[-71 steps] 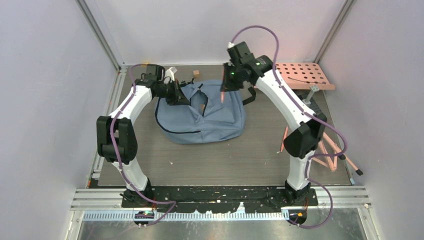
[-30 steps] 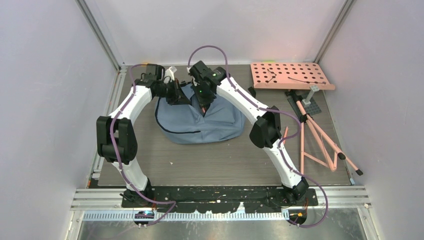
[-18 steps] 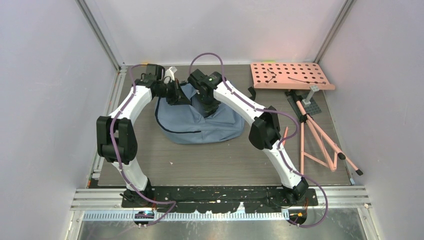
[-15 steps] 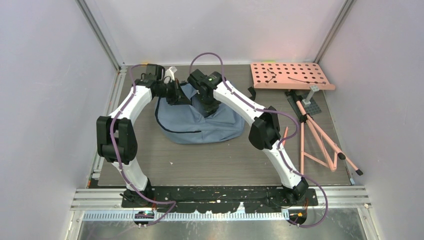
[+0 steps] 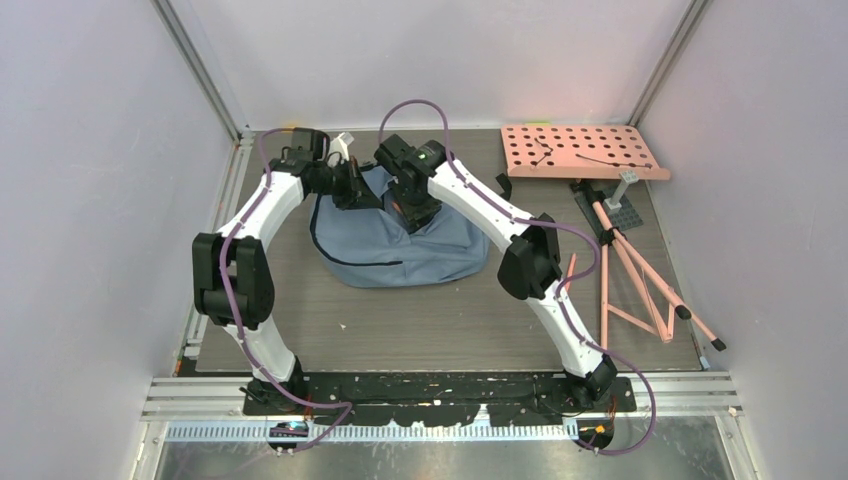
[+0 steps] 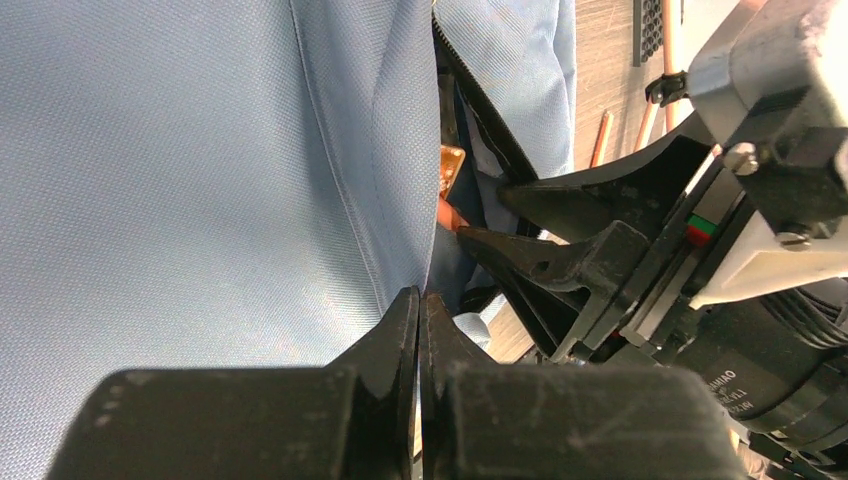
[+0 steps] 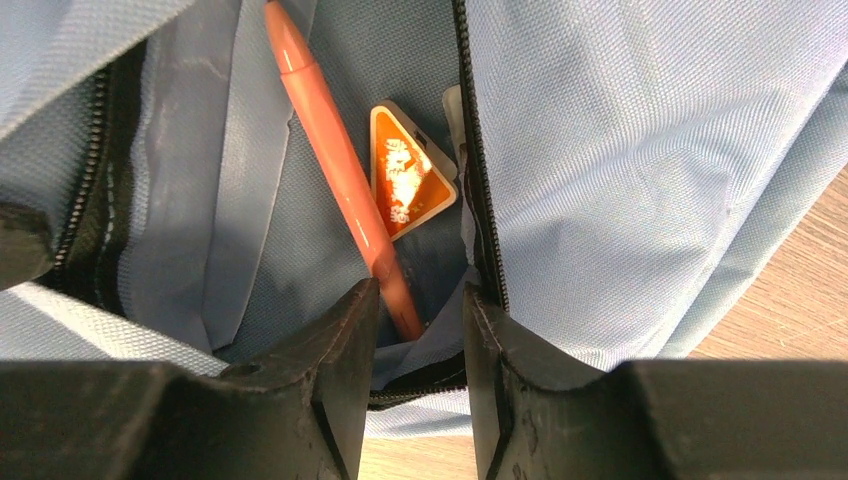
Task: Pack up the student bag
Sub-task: Place the stationery in the student bag, then pick up the stationery from the center of the board.
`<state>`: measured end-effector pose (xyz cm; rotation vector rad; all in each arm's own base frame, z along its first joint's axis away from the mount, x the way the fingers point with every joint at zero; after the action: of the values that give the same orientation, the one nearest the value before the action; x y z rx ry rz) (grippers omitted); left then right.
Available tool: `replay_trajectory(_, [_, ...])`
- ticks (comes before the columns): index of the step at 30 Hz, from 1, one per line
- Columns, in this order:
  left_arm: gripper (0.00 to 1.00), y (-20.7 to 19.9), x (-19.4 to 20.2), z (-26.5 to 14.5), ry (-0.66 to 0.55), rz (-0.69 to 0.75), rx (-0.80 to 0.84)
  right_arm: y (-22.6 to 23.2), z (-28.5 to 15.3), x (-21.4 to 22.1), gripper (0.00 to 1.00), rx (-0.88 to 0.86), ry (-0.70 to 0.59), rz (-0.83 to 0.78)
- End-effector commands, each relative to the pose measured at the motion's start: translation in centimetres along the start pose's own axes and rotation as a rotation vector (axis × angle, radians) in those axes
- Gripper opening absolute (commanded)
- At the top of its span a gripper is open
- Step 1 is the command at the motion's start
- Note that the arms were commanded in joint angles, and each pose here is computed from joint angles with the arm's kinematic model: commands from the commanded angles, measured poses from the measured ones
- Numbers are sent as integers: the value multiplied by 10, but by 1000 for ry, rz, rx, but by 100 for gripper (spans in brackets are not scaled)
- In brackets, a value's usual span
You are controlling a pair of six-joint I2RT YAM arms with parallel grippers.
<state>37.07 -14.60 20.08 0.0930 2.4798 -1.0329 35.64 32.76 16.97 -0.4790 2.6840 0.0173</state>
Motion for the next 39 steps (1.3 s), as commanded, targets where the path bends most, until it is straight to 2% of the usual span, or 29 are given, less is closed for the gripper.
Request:
replay_trajectory(1, [0,-16,-12,-21,-78,48,40,-5,-67,-27,43,-82,-166,53])
replay_trajectory(10, [0,-15,-10,-21,-74,41,36,14,-151,-54,48,-325,-401,141])
replay_trajectory(13, [0,-15,-11,-21,-75,41,31,-6,-169,-54,51,-270,-453,181])
replay_trajectory(15, [0,-15,-11,-21,-75,41,30,-25,-169,-50,51,-219,-442,225])
replay_trajectory(21, [0,-14,-12,-21,-75,39,25,-110,-139,-12,48,43,-297,402])
replay_trajectory(22, [0,-14,-11,-21,-75,38,22,-120,-126,3,48,82,-235,424])
replay_trajectory(24, [0,-13,-10,-21,-75,36,18,-155,-120,28,47,144,-186,500])
replay_trajectory(28, [0,-11,-9,-19,-73,33,14,-196,-95,80,47,208,-79,616])
replay_trajectory(32, [0,-11,-11,-19,-73,34,14,-223,-71,130,47,280,22,703])
replay_trajectory(39, [0,-10,-10,-18,-69,34,9,-239,-30,199,47,337,191,774])
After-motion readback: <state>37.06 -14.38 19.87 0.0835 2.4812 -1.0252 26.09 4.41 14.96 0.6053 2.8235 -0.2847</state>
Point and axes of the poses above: each gripper's point midway between its finger pads, its own z axis out along the fingers, its own y axis along the line the jaws close on, x = y × z, the point moved 5 cm from there along -z, back along the fingers, and after that the axes turned 7 degrees about z, right-handed, at the moved point
